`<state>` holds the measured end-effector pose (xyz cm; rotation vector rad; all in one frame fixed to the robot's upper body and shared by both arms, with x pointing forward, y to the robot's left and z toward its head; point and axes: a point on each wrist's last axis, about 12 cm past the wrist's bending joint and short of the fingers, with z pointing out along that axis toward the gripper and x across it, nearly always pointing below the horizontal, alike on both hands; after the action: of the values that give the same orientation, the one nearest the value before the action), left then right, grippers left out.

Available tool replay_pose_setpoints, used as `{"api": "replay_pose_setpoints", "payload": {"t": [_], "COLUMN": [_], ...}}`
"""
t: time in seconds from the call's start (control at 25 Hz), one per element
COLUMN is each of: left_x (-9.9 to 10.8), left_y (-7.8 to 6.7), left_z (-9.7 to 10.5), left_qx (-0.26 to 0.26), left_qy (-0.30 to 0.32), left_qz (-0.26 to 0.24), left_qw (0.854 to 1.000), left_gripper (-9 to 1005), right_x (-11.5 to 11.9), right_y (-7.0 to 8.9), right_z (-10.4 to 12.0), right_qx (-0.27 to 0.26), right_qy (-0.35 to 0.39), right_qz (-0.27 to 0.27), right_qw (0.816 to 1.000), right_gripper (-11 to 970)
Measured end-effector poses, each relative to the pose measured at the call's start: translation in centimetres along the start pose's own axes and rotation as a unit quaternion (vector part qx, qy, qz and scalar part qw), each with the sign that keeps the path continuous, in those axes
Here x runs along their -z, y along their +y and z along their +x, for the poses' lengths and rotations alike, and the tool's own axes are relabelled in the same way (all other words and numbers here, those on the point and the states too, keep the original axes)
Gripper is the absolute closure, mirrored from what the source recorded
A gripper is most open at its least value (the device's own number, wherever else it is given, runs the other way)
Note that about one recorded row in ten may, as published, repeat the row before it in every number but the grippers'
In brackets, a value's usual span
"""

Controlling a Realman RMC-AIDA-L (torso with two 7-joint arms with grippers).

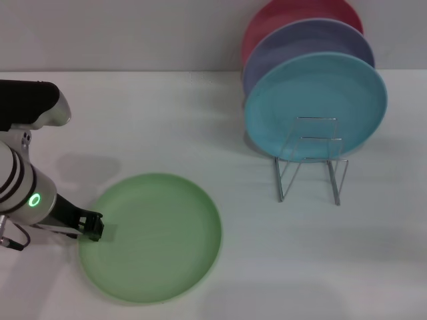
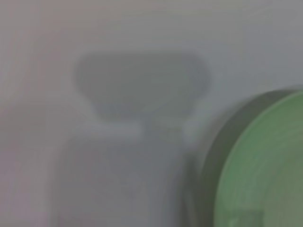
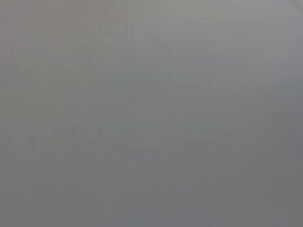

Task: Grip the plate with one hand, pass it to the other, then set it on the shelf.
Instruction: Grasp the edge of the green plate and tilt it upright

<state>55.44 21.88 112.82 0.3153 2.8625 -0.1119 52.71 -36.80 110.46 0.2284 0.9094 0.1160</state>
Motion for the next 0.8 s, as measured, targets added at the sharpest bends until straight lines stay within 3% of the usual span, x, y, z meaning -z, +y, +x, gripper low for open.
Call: {"api": "replay_pose_setpoints", "payload": {"t": [0.48,0.8], "left_x": [-0.02,-0.06], "left_y": [-0.21,-0.13], "left_z": [0.02,0.06], "left_qx": [-0.008,-0.007], "left_qy": [0.000,0.002], "left_qz": [-0.001,-0.001], "left_qw": [1.000,1.000], "left_gripper": [749,752], "right_x": [0.20,0.36], "right_y": [0.03,0.10], "right_z": [-0.01,-0.11], "right_qx": [0.000,-0.001], "right_qy": [0.000,-0.004], "right_qz": [-0.001,-0.002], "right_qw": [1.000,1.000], "right_gripper": [302,302]}}
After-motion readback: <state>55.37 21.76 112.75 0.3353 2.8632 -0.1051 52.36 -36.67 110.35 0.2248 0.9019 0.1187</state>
